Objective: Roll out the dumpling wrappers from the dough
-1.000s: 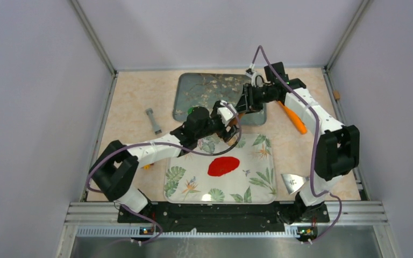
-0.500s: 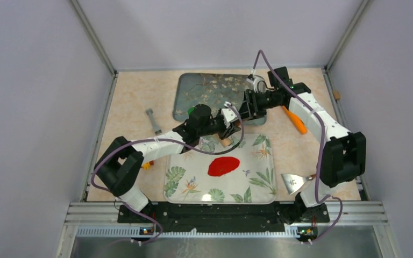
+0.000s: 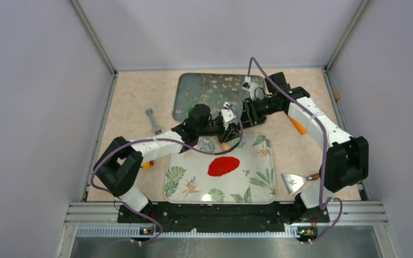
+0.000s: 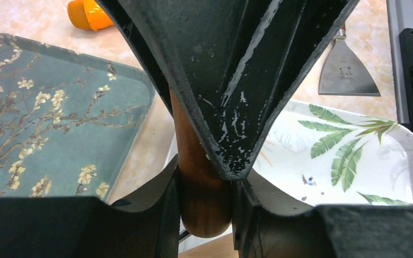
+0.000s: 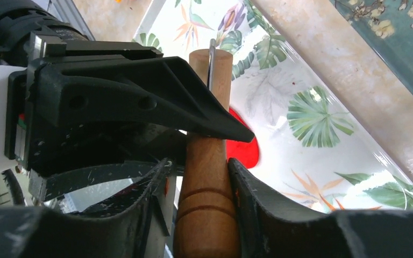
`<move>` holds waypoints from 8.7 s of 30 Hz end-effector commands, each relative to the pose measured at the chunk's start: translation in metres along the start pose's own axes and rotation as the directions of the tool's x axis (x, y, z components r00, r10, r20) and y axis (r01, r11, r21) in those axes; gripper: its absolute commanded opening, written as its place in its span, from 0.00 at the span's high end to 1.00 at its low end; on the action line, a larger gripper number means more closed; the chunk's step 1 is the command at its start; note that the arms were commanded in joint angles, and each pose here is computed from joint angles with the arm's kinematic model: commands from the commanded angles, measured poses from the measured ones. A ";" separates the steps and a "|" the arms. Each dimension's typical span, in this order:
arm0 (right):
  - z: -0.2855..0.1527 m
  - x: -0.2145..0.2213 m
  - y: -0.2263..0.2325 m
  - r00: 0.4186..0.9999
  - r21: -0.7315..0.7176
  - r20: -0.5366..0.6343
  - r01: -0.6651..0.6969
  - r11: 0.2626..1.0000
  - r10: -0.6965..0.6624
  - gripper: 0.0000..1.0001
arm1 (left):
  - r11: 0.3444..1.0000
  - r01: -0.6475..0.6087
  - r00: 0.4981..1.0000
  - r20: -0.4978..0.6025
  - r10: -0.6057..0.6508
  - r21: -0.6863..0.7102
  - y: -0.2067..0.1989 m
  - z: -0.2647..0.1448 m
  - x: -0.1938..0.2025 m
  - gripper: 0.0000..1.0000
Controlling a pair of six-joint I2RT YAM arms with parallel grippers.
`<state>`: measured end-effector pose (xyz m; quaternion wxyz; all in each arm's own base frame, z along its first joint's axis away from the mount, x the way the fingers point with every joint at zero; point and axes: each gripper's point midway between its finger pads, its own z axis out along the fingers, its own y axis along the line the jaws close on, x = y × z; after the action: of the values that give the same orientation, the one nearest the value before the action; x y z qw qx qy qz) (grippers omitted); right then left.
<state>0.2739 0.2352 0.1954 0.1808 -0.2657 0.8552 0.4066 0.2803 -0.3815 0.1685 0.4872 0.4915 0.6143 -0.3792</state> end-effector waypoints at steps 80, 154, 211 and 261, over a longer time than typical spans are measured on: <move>0.140 0.100 0.028 0.939 -0.139 -0.270 0.181 0.973 -0.214 1.00 | 0.779 0.485 0.769 -0.231 -0.596 -0.396 -0.059 -0.095 0.176 1.00; 0.063 0.109 -0.071 0.961 0.111 -0.274 0.061 0.992 -0.028 1.00 | 0.815 0.551 0.791 -0.200 -0.579 -0.181 -0.025 -0.015 0.141 1.00; 0.084 0.121 -0.048 0.902 -0.049 -0.301 0.310 0.949 -0.310 1.00 | 0.847 0.506 0.823 -0.203 -0.530 -0.162 -0.056 -0.038 0.130 1.00; 0.003 0.003 -0.078 0.999 0.126 0.016 -0.030 0.992 0.028 1.00 | 0.913 0.409 0.913 -0.010 -0.409 -0.011 0.010 0.005 0.007 1.00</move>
<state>0.2760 0.2538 0.1370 0.1349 -0.3106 0.8343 0.4351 0.2619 -0.3515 0.1159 0.3664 0.3619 0.7422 -0.4289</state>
